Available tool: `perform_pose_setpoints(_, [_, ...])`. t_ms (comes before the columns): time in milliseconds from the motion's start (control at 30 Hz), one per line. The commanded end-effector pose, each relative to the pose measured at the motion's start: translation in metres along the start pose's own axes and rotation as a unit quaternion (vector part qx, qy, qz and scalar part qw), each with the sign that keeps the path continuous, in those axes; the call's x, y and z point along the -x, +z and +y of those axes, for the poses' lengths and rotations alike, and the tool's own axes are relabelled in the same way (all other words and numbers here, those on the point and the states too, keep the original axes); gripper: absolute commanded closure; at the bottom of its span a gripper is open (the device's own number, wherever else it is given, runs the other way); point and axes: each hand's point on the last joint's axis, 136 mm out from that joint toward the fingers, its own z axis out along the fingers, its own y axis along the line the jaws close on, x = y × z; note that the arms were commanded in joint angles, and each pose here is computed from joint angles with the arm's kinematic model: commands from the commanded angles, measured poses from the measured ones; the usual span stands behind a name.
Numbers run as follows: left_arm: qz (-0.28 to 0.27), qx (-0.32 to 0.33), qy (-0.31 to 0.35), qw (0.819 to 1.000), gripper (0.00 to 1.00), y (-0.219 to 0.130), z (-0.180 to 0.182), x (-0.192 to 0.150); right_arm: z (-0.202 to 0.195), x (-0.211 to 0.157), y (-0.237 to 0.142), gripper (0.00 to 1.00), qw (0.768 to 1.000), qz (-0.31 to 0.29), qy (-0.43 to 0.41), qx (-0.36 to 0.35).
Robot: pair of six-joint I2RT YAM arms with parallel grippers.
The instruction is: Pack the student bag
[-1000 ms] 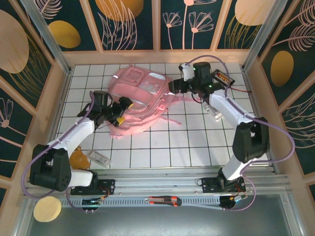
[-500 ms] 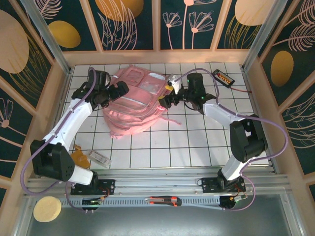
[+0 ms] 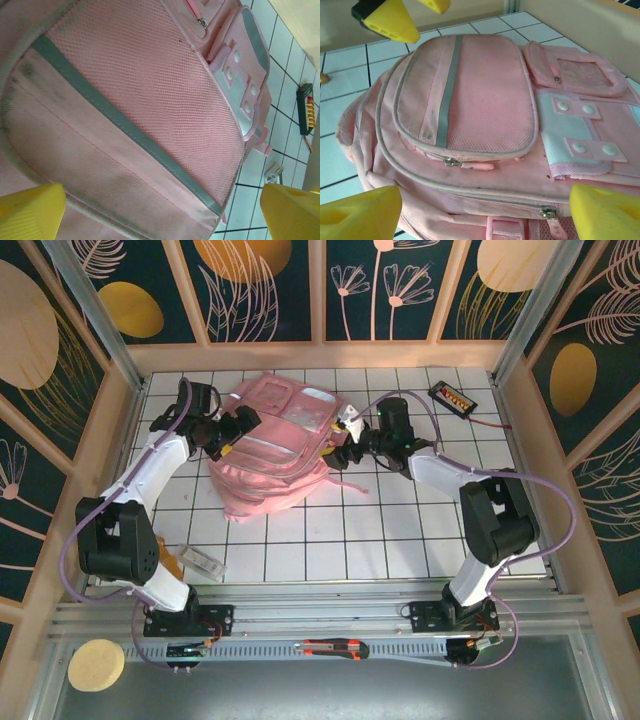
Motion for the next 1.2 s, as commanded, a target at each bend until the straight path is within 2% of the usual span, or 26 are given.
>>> perform_pose_setpoints(0, [0.014,-0.02,-0.018,1.0,0.02,0.008,-0.003,-0.003,0.01,-0.01,0.011,0.13,0.999,-0.001,-0.037,0.017])
perform_pose_setpoints(167, [0.02,-0.011,-0.024,0.999,0.01,0.014,0.004,-0.005,0.016,-0.015,0.027,0.13,0.997,-0.003,-0.071,0.034])
perform_pose_setpoints(700, [0.034,0.006,-0.031,0.999,0.01,0.023,0.018,-0.013,0.011,-0.029,0.075,0.14,0.997,-0.001,-0.035,0.064])
perform_pose_setpoints(900, [0.041,0.0,-0.039,0.998,0.01,0.028,0.022,-0.018,0.011,-0.038,0.086,0.18,0.997,0.019,-0.028,0.066])
perform_pose_setpoints(1167, [0.045,-0.004,-0.042,0.998,0.01,0.032,0.025,-0.021,0.033,-0.054,0.098,0.26,0.994,0.064,-0.057,0.069])
